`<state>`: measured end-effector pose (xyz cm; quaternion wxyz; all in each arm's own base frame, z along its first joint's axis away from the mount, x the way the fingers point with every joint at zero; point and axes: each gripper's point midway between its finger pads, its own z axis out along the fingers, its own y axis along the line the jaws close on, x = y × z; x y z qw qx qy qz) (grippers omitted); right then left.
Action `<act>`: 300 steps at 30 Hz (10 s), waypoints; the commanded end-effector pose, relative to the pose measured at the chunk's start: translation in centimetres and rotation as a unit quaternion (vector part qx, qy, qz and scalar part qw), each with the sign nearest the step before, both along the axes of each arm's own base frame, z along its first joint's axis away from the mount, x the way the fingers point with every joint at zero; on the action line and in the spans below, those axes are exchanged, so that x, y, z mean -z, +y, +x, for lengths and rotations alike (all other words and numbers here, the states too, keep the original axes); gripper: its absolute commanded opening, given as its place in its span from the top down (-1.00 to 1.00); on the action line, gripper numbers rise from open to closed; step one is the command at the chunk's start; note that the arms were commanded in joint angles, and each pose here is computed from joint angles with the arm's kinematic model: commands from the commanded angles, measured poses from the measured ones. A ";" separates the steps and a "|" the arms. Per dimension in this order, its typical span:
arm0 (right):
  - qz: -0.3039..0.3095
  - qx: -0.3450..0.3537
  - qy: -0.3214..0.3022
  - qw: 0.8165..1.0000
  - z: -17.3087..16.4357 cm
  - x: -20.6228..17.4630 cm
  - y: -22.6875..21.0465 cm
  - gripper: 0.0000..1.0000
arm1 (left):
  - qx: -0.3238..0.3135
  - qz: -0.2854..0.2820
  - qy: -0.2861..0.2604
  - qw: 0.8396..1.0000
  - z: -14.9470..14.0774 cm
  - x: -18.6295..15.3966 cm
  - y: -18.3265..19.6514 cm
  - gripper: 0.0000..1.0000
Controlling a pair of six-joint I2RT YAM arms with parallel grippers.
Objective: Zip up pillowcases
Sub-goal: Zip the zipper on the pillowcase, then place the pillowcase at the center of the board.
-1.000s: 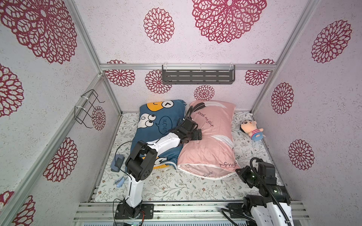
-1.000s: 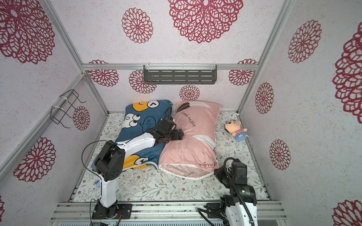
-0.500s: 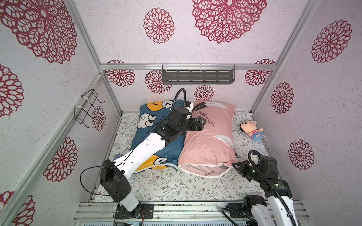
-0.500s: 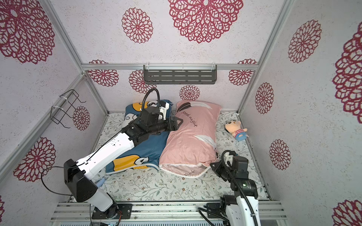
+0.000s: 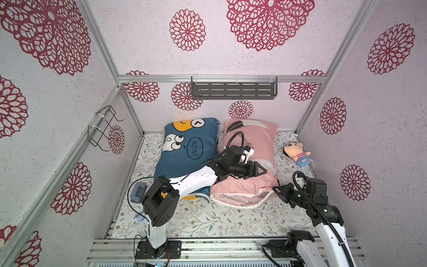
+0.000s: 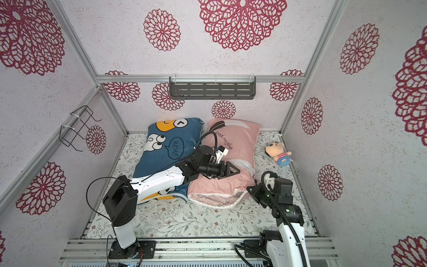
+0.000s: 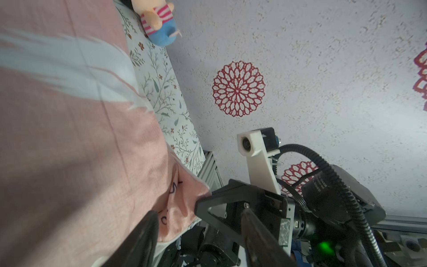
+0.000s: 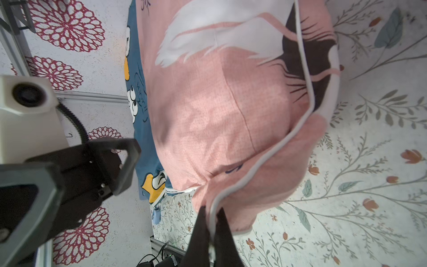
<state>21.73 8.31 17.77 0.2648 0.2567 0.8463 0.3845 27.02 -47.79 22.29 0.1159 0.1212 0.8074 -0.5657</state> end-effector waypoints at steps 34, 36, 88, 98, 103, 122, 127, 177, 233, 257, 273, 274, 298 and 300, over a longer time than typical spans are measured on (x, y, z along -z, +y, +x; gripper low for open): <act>0.111 0.036 -0.095 0.989 3.5 -3.4 0.5 1.00 | 0.027 -0.083 0.093 0.992 -3.1 0.1 -3.9 -0.09; 0.123 0.035 -0.098 0.987 3.5 -3.3 0.7 1.00 | 0.026 -0.070 0.104 0.992 -3.0 1.9 -4.3 -0.09; 0.125 0.044 -0.091 0.987 3.2 -2.1 0.5 1.00 | 0.008 -0.074 0.128 0.989 -2.7 3.9 -3.6 0.22; 0.126 0.051 -0.072 0.988 2.6 0.0 0.4 1.00 | 0.006 -0.081 0.130 0.988 -2.7 3.9 -3.6 0.34; 0.118 0.055 -0.070 0.989 2.3 0.4 0.2 1.00 | 0.005 -0.080 0.132 0.988 -2.7 3.9 -3.5 0.34; 0.112 0.059 -0.070 0.990 2.0 0.5 0.0 1.00 | 0.007 -0.076 0.139 0.987 -2.9 4.5 -3.7 0.53; 0.113 0.060 -0.074 0.989 2.1 0.1 -0.1 1.00 | 0.015 -0.074 0.143 0.987 -3.3 4.8 -4.0 0.50; 0.093 0.064 -0.127 0.985 2.2 -3.6 -0.5 1.00 | 0.029 -0.058 0.115 0.991 -4.2 3.9 -3.9 1.00; -0.011 0.074 -0.282 0.956 8.0 -19.2 -2.9 1.00 | 0.027 0.223 -0.046 0.973 -4.8 9.0 4.4 1.00; -0.050 0.093 -0.307 0.946 10.4 -23.7 -4.1 1.00 | 0.048 0.359 -0.048 0.931 -7.0 16.6 11.3 1.00; -0.069 0.075 -0.275 0.956 10.2 -20.7 -3.9 1.00 | 0.039 0.368 -0.063 0.927 -7.1 15.1 12.6 1.00; -0.083 0.066 -0.263 0.959 10.1 -20.0 -3.8 1.00 | 0.036 0.365 -0.071 0.928 -6.9 14.5 12.6 1.00; -0.309 0.026 -0.067 0.948 17.1 -4.8 -9.2 -0.98 | -0.286 0.395 -0.186 0.853 7.4 -0.8 30.8 -0.95; -0.313 0.022 -0.068 0.947 18.3 -3.8 -9.3 -0.98 | -0.359 0.412 -0.177 0.819 10.0 -1.1 35.4 -0.95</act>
